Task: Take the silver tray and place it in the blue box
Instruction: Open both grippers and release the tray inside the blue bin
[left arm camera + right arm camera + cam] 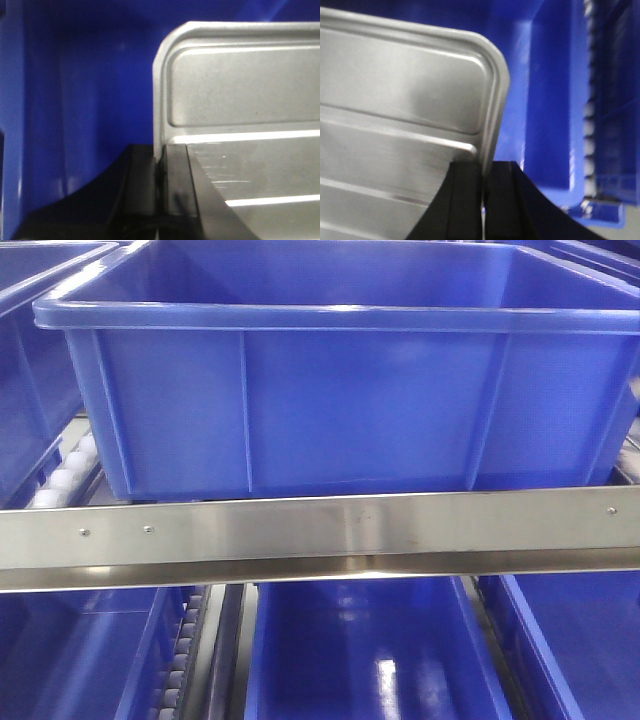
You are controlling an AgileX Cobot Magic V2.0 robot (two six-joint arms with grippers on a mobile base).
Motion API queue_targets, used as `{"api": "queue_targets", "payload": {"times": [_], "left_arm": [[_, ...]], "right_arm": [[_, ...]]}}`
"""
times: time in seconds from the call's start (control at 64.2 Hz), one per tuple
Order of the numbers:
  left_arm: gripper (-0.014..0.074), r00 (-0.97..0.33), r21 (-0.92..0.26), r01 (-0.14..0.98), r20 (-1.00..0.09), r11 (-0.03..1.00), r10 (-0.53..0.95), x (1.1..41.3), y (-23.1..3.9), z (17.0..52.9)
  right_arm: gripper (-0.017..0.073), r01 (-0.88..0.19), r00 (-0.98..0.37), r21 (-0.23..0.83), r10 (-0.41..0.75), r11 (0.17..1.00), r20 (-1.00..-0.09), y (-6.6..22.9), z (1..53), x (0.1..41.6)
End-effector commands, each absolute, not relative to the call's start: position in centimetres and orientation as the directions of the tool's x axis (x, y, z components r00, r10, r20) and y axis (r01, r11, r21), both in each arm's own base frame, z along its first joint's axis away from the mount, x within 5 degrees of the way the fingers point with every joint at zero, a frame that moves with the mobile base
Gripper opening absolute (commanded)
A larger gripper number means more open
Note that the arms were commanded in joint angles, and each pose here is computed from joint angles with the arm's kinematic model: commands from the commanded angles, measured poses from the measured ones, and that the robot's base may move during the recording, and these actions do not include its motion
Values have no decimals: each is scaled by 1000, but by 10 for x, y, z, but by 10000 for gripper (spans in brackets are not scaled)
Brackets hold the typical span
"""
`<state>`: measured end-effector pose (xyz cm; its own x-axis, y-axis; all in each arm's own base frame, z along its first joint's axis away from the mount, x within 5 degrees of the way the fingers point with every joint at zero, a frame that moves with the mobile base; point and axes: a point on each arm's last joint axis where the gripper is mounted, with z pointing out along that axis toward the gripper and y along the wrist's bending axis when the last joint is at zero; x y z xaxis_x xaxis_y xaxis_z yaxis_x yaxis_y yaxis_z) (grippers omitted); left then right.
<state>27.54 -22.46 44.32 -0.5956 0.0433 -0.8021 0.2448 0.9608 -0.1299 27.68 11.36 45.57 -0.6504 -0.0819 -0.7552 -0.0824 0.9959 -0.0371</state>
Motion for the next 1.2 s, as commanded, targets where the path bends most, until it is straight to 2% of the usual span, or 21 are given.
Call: {"api": "queue_targets", "payload": {"times": [0.0, 0.514, 0.763, 1.012, 1.121, 1.183], "left_arm": [[-105, -477, -169, 307, -879, 936, -2, 281, -227, 466], [-105, -467, -237, 307, -881, 922, -71, 373, -259, 399], [-105, -510, -212, 301, -860, 930, -31, 393, -273, 360], [-104, -533, -201, 293, -846, 935, -15, 399, -276, 345], [-102, -542, -202, 285, -840, 937, -16, 400, -275, 343], [-81, -542, -202, 281, -840, 938, -19, 401, -273, 343]], "right_arm": [[60, -122, -520, -38, -96, 992, -849, 118, 478, 286], [60, -28, -577, -61, -66, 998, -814, 106, 412, 386], [60, -51, -601, -74, -90, 996, -794, 116, 378, 413], [60, -52, -631, -85, -99, 995, -769, 118, 360, 422], [123, -51, -632, -86, -99, 995, -769, 118, 361, 422], [224, -51, -633, -86, -99, 995, -767, 118, 360, 422]]}}
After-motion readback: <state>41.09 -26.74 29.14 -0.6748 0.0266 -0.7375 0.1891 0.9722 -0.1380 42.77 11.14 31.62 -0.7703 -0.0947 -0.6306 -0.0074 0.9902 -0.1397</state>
